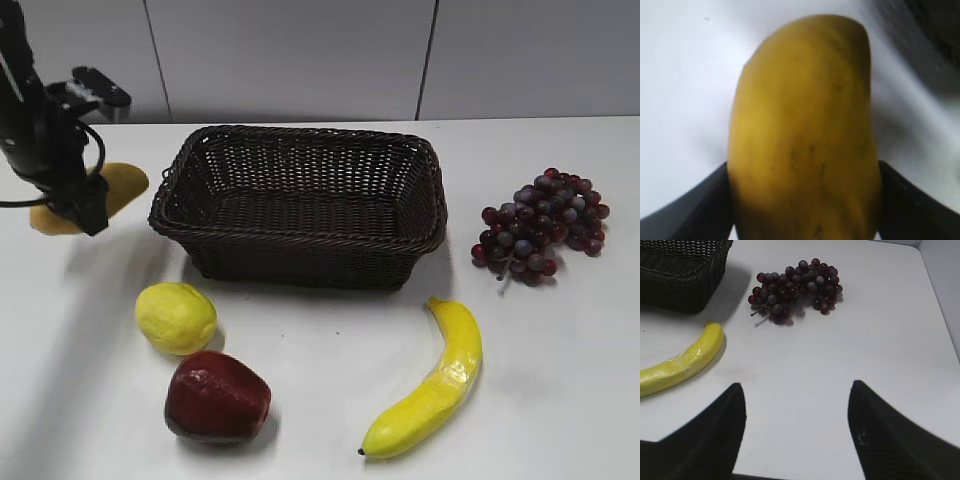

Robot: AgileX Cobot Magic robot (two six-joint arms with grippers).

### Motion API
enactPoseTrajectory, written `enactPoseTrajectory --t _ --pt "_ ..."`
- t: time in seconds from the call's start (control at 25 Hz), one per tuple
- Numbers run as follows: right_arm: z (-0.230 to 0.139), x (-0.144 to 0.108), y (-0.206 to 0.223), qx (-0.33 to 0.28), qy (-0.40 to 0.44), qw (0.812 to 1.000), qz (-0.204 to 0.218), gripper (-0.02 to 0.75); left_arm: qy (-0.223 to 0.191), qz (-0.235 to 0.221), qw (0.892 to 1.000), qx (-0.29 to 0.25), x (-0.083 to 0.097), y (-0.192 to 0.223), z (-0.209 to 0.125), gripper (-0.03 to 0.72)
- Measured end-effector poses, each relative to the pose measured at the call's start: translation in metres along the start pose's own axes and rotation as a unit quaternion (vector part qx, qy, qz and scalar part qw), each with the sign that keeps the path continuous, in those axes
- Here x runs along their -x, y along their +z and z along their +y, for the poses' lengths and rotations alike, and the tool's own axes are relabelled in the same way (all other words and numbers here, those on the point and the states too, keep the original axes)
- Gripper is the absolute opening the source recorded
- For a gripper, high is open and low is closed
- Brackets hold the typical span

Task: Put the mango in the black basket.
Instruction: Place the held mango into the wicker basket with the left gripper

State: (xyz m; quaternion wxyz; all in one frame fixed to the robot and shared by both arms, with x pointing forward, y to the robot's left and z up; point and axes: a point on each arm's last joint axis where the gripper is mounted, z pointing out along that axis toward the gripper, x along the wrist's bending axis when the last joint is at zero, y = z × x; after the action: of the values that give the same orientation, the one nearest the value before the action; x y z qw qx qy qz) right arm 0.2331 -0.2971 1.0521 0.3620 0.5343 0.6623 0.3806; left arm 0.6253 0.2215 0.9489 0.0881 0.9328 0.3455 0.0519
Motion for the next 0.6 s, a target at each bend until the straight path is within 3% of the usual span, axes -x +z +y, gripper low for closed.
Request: enactPoseTrajectory --t 0.24,0.32,0.4,0.48,0.6 --pt "0.000 0.000 0.000 0.000 0.000 1.000 0.000 0.495 0.075 0.118 0.990 -0.007 -0.007 -0.064 -0.008 0.582" --pt "0.000 0.000 0.000 0.000 0.000 1.000 0.000 0.495 0.084 0.136 0.987 0.003 -0.004 -0.078 -0.007 0.582" --pt "0.000 0.000 0.000 0.000 0.000 1.000 0.000 0.495 0.119 0.147 0.982 0.004 0.006 -0.085 -0.001 0.582" --pt "0.000 0.000 0.000 0.000 0.000 1.000 0.000 0.495 0.176 0.154 0.972 -0.005 0.021 -0.085 0.010 0.582" --pt "0.000 0.000 0.000 0.000 0.000 1.000 0.000 0.495 0.282 0.177 0.943 -0.006 0.053 -0.084 0.034 0.582"
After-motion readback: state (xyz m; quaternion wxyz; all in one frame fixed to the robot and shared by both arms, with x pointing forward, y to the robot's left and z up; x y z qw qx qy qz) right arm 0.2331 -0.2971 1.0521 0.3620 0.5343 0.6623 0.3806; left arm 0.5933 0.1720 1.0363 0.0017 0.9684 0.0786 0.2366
